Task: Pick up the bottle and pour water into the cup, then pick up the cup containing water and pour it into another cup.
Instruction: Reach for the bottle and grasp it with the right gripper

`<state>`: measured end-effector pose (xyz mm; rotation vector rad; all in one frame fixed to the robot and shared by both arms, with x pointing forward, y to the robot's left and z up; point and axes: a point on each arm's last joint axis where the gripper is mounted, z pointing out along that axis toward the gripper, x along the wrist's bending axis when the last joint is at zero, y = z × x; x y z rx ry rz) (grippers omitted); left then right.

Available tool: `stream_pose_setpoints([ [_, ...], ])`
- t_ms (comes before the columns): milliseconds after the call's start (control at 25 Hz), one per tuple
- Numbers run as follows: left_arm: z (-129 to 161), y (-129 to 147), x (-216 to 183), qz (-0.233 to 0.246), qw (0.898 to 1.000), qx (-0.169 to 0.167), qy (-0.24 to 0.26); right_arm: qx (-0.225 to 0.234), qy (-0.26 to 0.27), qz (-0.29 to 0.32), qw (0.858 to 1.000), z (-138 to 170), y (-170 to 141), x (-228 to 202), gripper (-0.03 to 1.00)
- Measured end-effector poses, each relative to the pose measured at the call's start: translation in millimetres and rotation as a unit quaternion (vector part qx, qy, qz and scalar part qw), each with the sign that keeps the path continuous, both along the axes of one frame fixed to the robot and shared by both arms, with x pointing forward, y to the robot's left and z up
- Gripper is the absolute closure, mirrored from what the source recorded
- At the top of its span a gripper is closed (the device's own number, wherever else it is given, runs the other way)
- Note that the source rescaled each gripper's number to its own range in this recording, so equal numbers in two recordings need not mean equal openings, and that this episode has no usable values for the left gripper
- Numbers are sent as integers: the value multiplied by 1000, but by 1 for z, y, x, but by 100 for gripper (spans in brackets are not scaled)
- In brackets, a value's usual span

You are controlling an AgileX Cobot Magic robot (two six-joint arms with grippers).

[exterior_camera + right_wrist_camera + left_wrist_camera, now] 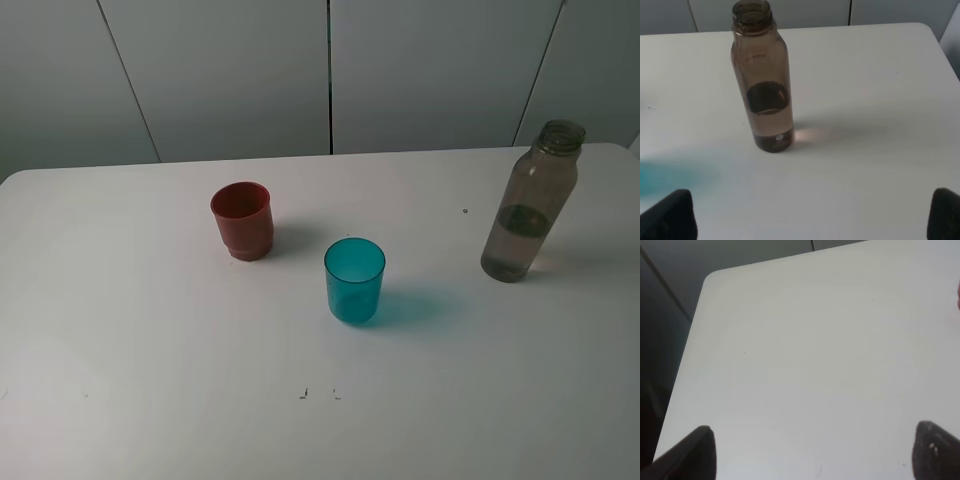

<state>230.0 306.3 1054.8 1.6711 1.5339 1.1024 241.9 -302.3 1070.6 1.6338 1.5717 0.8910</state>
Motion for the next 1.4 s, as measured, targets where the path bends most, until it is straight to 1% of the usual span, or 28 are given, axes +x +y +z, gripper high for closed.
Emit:
stream_pose_setpoints([
  [120,0,0,0,0,1000,0,0,-4,30,-2,1000,13,0,16,-3],
  [280,0,0,0,0,1000,0,0,0,66,1,998,17,1,42,-3],
  [440,0,0,0,0,1000,0,0,16,83,8,996,16,5,63,-3],
  [600,0,0,0,0,1000,0,0,30,80,12,996,16,7,80,-3],
  [760,0,0,0,0,1000,0,0,53,78,20,995,-1,11,94,-3],
  [840,0,0,0,0,1000,0,0,72,80,25,994,-16,14,98,-3],
  [960,0,0,0,0,1000,0,0,81,79,28,993,-35,16,100,-3],
  [1080,0,0,0,0,1000,0,0,74,89,31,993,-56,15,99,-3],
  [1240,0,0,0,0,1000,0,0,66,90,31,993,-75,15,98,-3],
  [1400,0,0,0,0,1000,0,0,62,76,30,995,-77,14,99,-3],
])
